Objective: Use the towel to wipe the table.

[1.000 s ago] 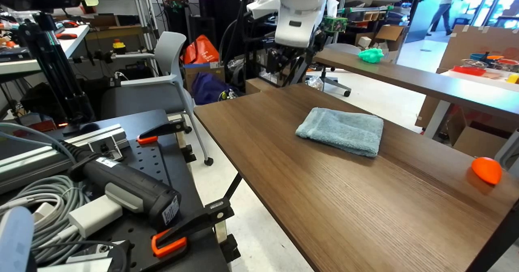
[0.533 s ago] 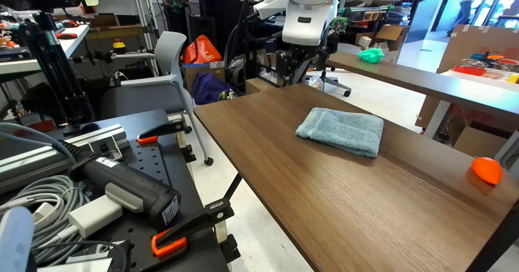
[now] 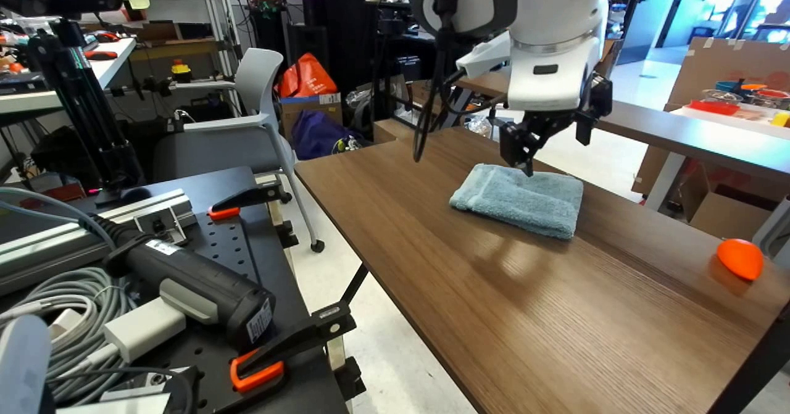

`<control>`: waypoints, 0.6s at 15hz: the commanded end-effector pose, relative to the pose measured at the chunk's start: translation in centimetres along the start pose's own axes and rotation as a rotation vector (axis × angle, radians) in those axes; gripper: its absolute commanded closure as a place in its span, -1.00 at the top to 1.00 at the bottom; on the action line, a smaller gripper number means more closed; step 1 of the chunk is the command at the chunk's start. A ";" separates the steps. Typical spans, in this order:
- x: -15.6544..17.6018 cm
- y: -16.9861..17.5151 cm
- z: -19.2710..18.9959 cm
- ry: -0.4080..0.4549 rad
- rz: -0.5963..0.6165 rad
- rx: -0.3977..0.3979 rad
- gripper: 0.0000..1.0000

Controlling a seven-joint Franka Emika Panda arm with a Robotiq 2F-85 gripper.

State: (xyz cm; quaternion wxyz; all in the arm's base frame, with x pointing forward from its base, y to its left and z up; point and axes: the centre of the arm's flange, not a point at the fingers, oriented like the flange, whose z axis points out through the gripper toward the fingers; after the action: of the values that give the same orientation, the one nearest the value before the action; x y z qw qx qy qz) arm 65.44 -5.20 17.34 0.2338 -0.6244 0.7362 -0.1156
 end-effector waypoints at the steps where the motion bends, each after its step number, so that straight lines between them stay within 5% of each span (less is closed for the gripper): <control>1: 1.5 -0.5 3.7 0.054 0.027 -0.003 1.00; 9: -0.8 4.4 9.2 -0.053 0.172 -0.178 1.00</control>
State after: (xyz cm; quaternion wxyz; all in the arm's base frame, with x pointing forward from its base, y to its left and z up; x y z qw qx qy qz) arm 65.26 -3.57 8.88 0.2083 -0.5948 0.7753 -0.0413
